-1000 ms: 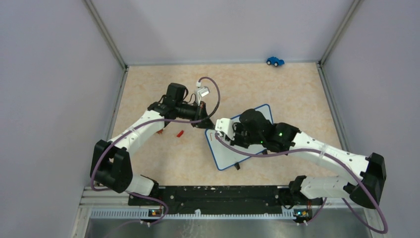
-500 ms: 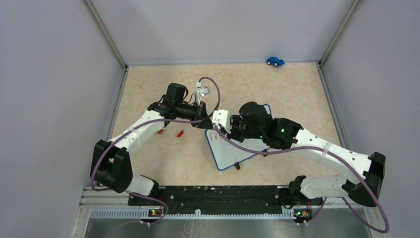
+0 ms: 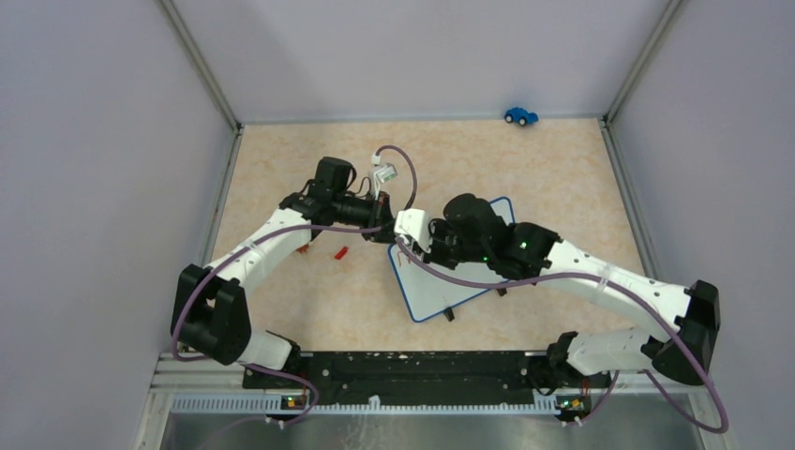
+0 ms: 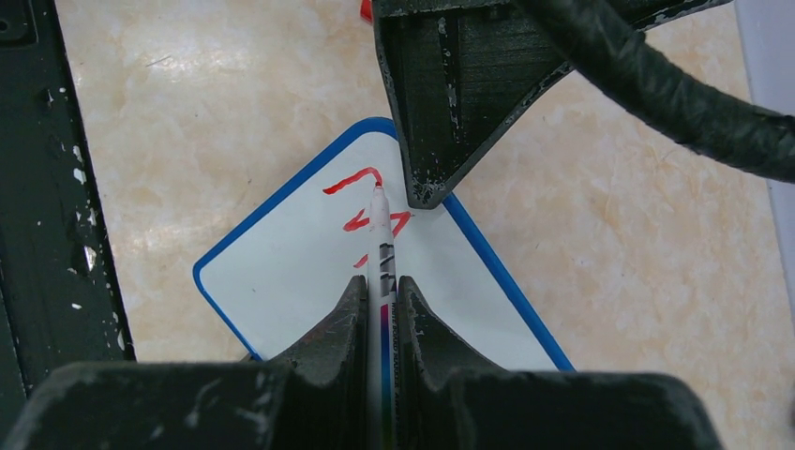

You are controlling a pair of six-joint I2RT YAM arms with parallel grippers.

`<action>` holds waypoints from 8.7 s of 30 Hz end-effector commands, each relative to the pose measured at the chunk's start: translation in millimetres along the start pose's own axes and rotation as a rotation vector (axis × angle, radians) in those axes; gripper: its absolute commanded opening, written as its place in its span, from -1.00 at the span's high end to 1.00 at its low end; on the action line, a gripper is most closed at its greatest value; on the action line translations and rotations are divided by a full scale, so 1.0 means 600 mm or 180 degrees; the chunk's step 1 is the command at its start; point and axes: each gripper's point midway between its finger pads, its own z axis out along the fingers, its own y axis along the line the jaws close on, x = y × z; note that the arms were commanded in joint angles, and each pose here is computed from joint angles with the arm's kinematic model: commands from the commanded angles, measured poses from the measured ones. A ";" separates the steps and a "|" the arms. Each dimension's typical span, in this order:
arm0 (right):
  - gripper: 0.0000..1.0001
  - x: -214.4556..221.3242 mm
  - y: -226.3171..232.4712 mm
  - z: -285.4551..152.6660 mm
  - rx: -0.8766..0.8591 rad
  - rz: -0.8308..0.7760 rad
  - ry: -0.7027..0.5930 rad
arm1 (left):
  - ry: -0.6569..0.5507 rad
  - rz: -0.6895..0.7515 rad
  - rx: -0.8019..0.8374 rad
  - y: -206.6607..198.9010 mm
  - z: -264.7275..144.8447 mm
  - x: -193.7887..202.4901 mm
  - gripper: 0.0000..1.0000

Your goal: Write a sentence on the whiteboard

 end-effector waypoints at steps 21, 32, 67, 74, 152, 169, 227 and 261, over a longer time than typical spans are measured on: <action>1.00 -0.027 -0.008 0.008 0.0071 -0.0015 -0.0071 | -0.0002 0.0045 0.0052 -0.010 -0.002 -0.004 1.00; 1.00 -0.001 -0.002 0.008 0.0071 -0.0012 0.0062 | 0.0001 0.0039 0.0039 -0.007 -0.001 -0.003 1.00; 1.00 -0.011 0.009 -0.051 -0.0070 0.0067 -0.0178 | 0.0003 0.0049 0.0043 -0.006 -0.001 -0.002 1.00; 1.00 0.037 -0.024 -0.049 0.0180 0.0281 0.0003 | 0.0008 0.0056 0.0066 -0.007 -0.001 0.000 1.00; 1.00 0.060 -0.074 -0.049 0.0681 0.0384 0.0299 | -0.0003 0.0046 0.0102 -0.008 -0.001 0.001 1.00; 1.00 0.035 -0.061 -0.034 0.0486 0.0425 0.0187 | 0.0001 0.0047 0.0121 -0.007 -0.001 0.003 1.00; 1.00 0.039 -0.072 -0.048 0.0347 0.0671 -0.0103 | 0.0055 0.0099 0.0118 0.001 0.000 0.003 1.00; 1.00 0.128 -0.038 -0.042 0.0284 0.0641 0.0387 | 0.0063 0.0065 0.0122 0.005 0.002 0.006 1.00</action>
